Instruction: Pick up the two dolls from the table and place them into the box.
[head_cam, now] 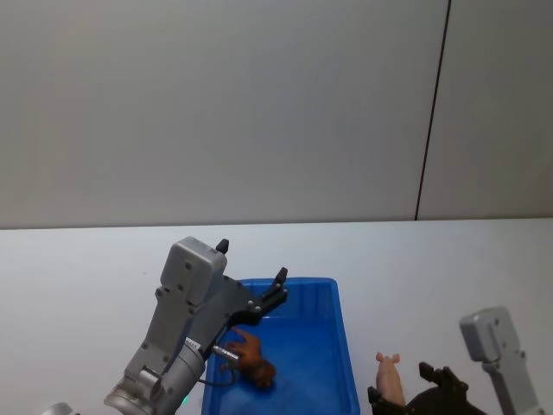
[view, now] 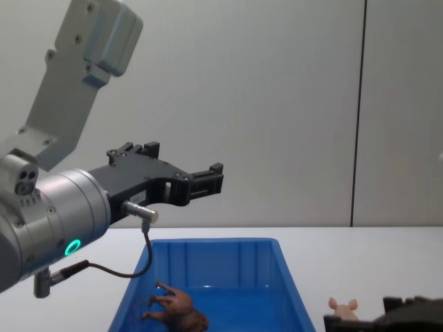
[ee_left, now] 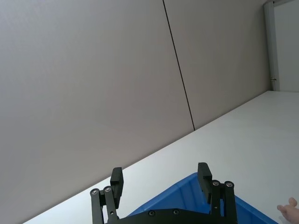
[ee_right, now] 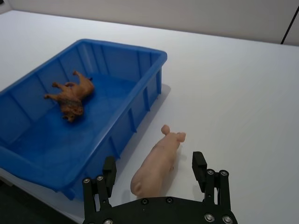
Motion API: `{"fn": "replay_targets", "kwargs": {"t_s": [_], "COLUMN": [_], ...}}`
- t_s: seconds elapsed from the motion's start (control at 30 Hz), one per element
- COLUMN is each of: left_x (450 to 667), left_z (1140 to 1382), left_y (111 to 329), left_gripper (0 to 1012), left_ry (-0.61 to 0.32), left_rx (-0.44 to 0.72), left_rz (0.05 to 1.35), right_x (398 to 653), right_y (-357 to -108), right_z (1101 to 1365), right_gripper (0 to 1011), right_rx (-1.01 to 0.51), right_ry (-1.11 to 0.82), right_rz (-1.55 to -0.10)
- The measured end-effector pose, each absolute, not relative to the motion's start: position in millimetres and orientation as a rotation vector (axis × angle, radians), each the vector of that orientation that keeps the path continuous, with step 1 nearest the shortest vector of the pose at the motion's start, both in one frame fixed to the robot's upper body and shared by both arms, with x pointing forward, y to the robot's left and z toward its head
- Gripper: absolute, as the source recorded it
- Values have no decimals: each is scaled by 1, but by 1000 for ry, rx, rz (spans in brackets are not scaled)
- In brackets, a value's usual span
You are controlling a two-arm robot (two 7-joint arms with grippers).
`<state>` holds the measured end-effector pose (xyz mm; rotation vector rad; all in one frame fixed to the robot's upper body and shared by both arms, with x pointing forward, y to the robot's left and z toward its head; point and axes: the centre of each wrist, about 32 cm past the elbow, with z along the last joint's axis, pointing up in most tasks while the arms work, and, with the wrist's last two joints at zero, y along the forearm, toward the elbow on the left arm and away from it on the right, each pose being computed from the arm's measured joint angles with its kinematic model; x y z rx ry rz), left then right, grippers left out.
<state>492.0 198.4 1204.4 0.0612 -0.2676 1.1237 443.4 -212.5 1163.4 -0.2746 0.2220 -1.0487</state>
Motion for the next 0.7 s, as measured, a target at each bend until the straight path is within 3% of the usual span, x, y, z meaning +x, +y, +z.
{"fn": "replay_targets", "kwargs": {"t_s": [0.33,0.7], "left_x": [492,492], "left_z": [1204,1204], "left_y": [198,198], "left_gripper": [1003,1003], "left_ry": [-268,-268], "left_rx": [61,61], "left_rz": [1124,1124], "right_x": [446,451], "right_y": [-206,-201], "right_z": [1152,1147], "right_gripper": [994,729], "right_rx": [-313,-327], "right_ry": [252,278], "right_rz": [-1058,-1061]}}
